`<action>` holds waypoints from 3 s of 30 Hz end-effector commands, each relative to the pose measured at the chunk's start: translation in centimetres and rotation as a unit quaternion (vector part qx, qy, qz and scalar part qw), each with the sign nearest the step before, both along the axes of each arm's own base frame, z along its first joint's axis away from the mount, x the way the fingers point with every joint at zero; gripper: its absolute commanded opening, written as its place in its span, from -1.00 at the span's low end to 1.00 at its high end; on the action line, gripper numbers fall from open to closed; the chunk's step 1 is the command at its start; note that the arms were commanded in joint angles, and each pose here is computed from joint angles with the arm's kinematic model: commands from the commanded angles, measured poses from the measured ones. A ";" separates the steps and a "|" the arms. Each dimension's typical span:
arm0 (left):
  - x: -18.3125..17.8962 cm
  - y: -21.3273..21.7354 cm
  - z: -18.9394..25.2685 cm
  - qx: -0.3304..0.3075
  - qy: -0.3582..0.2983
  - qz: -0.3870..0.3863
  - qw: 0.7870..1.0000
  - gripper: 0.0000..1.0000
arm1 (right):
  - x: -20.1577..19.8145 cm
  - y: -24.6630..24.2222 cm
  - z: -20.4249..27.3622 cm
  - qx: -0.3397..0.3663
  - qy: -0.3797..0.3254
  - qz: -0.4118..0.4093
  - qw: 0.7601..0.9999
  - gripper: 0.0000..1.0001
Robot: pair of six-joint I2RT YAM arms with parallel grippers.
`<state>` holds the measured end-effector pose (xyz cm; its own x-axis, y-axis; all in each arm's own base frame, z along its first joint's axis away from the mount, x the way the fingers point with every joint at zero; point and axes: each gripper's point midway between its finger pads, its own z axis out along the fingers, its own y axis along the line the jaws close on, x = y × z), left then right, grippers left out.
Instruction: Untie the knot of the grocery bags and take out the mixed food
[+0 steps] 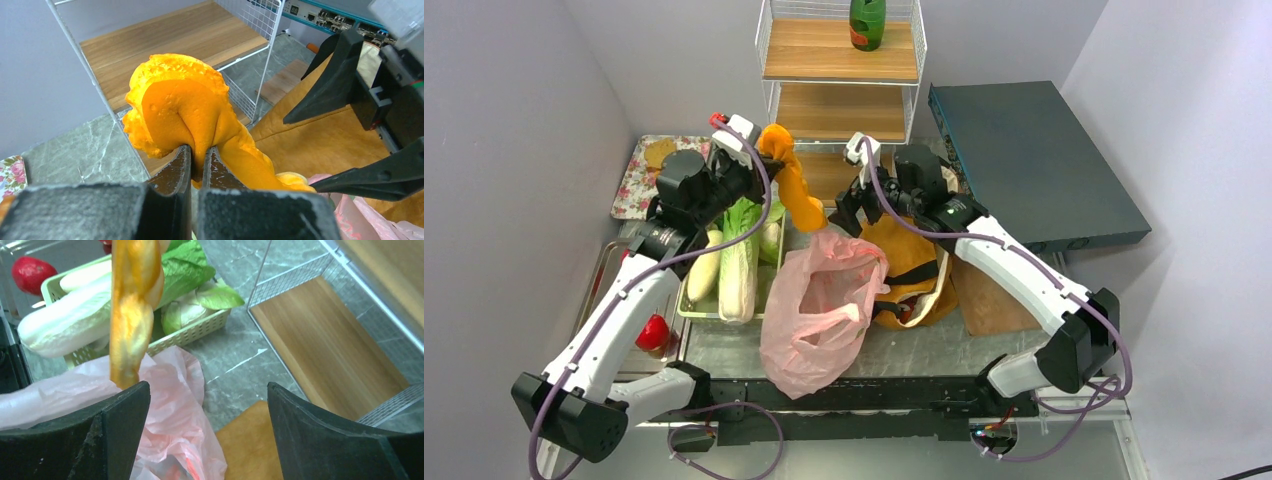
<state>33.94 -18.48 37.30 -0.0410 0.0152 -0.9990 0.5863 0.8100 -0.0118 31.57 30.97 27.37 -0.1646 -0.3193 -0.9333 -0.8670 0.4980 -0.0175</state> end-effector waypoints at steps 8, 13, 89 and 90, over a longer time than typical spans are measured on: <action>-2.0 -1.5 5.4 -0.060 -0.064 -0.083 0.993 -1.00 | -1.0 2.8 10.1 0.118 -0.018 0.083 0.989 0.92; -1.9 -1.9 5.7 -0.068 -0.060 -0.091 0.992 -1.00 | 0.0 6.4 10.2 0.117 0.012 0.115 0.986 0.92; -8.1 0.6 -9.8 0.162 0.322 -0.177 0.916 -1.00 | 0.2 10.2 3.3 -0.148 -0.625 0.206 0.739 -0.53; -8.2 0.5 -9.2 0.146 0.320 -0.185 0.917 -1.00 | 0.6 10.1 3.4 -0.150 -0.617 0.196 0.747 -0.16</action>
<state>25.28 -17.82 26.46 -0.5835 0.4585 -0.6703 0.7628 0.5927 -0.2585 31.69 40.73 27.22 0.9301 -0.3391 -0.1413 -0.1735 -0.0666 -0.9826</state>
